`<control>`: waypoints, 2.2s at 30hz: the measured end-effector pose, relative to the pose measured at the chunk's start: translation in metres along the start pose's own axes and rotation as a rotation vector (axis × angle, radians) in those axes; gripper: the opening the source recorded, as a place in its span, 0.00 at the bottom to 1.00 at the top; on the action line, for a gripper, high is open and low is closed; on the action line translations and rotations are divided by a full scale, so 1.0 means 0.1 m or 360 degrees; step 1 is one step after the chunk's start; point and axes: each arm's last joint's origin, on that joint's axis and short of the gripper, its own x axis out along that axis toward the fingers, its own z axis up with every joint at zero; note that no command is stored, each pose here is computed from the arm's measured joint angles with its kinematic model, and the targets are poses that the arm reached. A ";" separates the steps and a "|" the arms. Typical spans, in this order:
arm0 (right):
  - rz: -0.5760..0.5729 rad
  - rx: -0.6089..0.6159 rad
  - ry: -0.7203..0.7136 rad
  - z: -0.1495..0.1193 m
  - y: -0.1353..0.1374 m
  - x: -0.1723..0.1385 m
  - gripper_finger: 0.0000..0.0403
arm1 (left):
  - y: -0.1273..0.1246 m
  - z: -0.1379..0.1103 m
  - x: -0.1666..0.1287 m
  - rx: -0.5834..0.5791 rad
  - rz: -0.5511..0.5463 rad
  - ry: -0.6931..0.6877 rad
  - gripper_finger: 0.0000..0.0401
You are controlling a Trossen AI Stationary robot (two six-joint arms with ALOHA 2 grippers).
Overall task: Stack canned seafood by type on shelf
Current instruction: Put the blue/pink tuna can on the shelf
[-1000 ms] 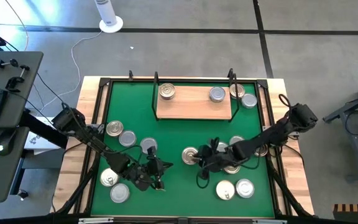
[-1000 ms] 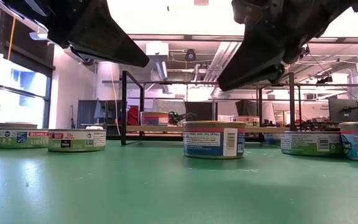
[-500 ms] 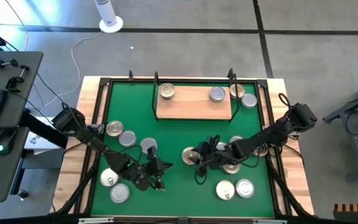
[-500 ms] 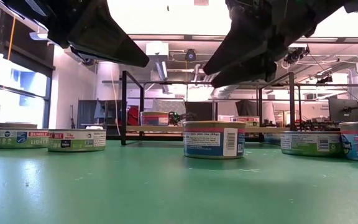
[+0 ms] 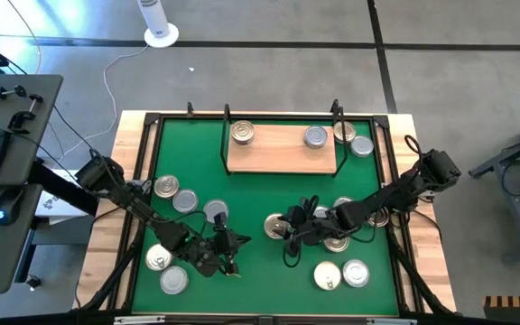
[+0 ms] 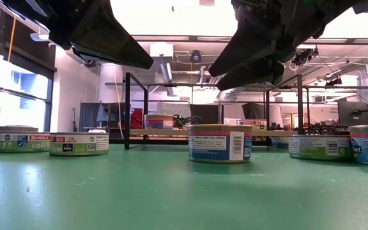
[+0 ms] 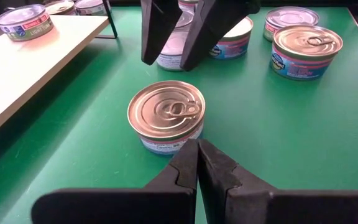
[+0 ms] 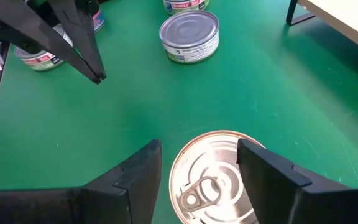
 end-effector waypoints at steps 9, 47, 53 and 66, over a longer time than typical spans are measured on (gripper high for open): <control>0.0000 0.0000 0.0000 0.00 0.00 0.00 0.51 | 0.00 0.00 0.00 0.0001 0.0000 0.0000 0.00; 0.0028 -0.0263 -0.0005 -0.64 -0.47 -0.06 0.87 | 0.01 0.06 0.03 -0.0057 0.0014 -0.0070 0.00; 0.0014 -0.0337 0.0047 -0.70 -0.44 0.05 0.87 | 0.04 0.08 0.07 -0.0009 -0.0035 -0.0043 0.00; 0.0078 -0.0399 0.0051 -0.54 -0.24 0.33 0.87 | 0.59 -0.34 0.36 -0.0192 0.0063 0.0068 0.00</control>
